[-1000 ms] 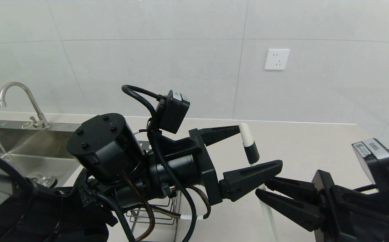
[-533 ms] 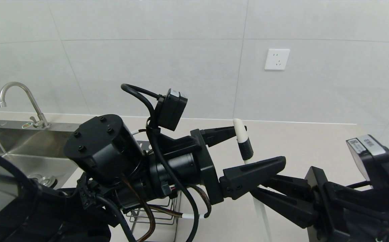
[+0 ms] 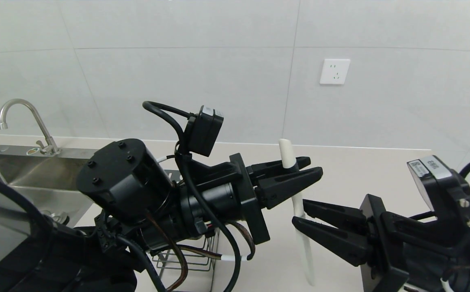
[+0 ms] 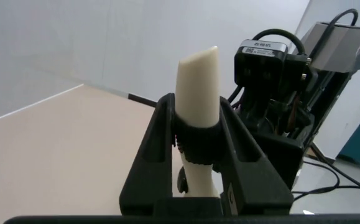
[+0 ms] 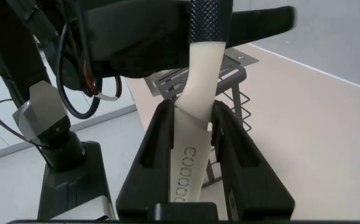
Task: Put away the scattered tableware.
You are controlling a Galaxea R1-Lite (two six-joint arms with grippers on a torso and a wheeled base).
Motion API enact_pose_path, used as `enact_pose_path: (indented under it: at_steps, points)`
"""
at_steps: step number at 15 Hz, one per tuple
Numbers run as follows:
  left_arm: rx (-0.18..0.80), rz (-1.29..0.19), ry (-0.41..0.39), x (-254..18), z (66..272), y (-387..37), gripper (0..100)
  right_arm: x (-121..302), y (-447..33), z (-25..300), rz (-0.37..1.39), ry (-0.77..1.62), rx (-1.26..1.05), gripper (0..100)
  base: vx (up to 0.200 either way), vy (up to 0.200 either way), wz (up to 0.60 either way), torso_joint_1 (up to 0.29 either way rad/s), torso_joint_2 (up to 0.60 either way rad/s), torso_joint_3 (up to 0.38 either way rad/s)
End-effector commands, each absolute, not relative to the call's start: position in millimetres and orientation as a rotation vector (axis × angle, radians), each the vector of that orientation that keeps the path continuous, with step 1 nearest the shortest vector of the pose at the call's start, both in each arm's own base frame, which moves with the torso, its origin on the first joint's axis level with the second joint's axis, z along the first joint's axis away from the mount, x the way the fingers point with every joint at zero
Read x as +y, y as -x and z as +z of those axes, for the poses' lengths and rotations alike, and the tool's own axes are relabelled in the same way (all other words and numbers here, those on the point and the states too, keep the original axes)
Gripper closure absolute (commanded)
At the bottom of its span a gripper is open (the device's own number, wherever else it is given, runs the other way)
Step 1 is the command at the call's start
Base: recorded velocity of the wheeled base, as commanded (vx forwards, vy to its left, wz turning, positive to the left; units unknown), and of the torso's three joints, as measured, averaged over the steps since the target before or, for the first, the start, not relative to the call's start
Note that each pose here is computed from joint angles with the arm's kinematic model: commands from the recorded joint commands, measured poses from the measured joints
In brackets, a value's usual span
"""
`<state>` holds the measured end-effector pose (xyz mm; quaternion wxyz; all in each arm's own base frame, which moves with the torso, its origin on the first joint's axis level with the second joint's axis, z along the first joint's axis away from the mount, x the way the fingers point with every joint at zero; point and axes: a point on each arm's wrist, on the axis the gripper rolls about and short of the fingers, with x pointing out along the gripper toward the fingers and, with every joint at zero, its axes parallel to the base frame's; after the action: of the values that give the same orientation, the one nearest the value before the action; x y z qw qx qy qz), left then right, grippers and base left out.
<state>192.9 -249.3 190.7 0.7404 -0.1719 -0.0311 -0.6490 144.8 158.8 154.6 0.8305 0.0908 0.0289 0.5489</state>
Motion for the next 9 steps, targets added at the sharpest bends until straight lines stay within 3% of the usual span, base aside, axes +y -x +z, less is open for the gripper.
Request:
enact_pose_path:
  at_steps: [1,3,4,9]
  points:
    - [-0.075,-1.424,0.378,-249,191,-193,100,161,-147,159,1.162,-0.196,0.04,100,0.0,0.0,0.0,0.0,0.0,0.0]
    - [-0.077,-1.423,0.378,-249,192,-192,100,159,-154,158,1.135,-0.184,0.033,100,0.0,0.0,0.0,0.0,0.0,0.0]
    - [-0.078,-1.421,0.377,-249,192,-193,100,159,-154,156,1.131,-0.177,0.041,0,0.0,0.0,0.0,0.0,0.0,0.0]
    - [-0.104,-1.413,0.373,-245,197,-192,100,138,-142,158,1.099,-0.175,0.022,0,0.0,0.0,0.0,0.0,0.0,0.0]
